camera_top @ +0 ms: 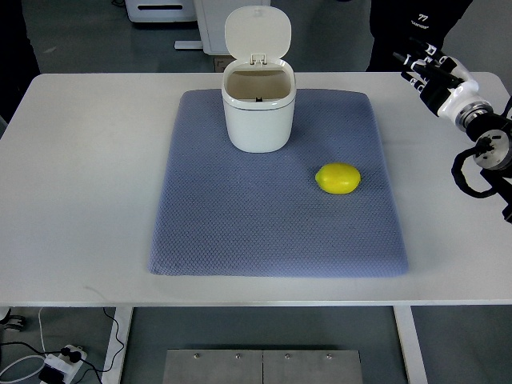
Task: Put lemon in trash with right hand
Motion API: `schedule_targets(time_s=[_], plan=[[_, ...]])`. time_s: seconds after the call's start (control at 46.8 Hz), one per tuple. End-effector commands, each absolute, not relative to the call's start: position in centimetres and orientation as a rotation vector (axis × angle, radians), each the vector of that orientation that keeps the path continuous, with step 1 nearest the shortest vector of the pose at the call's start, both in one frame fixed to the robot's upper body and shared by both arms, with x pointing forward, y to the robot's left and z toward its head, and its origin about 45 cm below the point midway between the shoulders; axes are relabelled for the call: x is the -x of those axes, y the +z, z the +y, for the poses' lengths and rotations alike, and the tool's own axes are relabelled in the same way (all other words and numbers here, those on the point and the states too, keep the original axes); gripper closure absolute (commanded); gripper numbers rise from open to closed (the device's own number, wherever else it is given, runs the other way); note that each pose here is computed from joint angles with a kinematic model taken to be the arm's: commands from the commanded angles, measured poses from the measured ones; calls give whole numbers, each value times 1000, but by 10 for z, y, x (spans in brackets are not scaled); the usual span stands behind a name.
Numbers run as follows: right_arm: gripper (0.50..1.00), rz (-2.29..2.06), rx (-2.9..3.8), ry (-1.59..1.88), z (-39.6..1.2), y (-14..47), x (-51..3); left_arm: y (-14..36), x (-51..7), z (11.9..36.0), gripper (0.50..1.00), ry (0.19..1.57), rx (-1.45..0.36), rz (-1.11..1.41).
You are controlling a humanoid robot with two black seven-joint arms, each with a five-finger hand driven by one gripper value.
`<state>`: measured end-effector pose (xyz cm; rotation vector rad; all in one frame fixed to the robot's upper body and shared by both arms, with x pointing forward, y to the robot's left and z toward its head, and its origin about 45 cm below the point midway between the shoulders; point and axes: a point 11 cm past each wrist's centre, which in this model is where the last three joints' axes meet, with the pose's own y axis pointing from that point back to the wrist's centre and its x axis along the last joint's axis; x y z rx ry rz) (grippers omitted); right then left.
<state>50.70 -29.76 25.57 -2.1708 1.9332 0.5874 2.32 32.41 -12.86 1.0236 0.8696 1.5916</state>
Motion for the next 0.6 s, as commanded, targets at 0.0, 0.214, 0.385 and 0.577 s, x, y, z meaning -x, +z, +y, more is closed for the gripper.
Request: schedule_targets(time_s=[0.0,0.214,0.385,0.577], plan=[[500,1934,2171,589,-298,255,-507,-129,-23,323,500,1590,-1013,881],[500,1935,2172,589,-298,255,-507,-128,-24,325,500,1630,-1005,891],[500,1936,2170,588,-299,255,-507,-129,-22,324,500,1624,-999,909],[500,1936,2171,588,-298,255,-507,-129,-22,325,500,1628,-1002,907]])
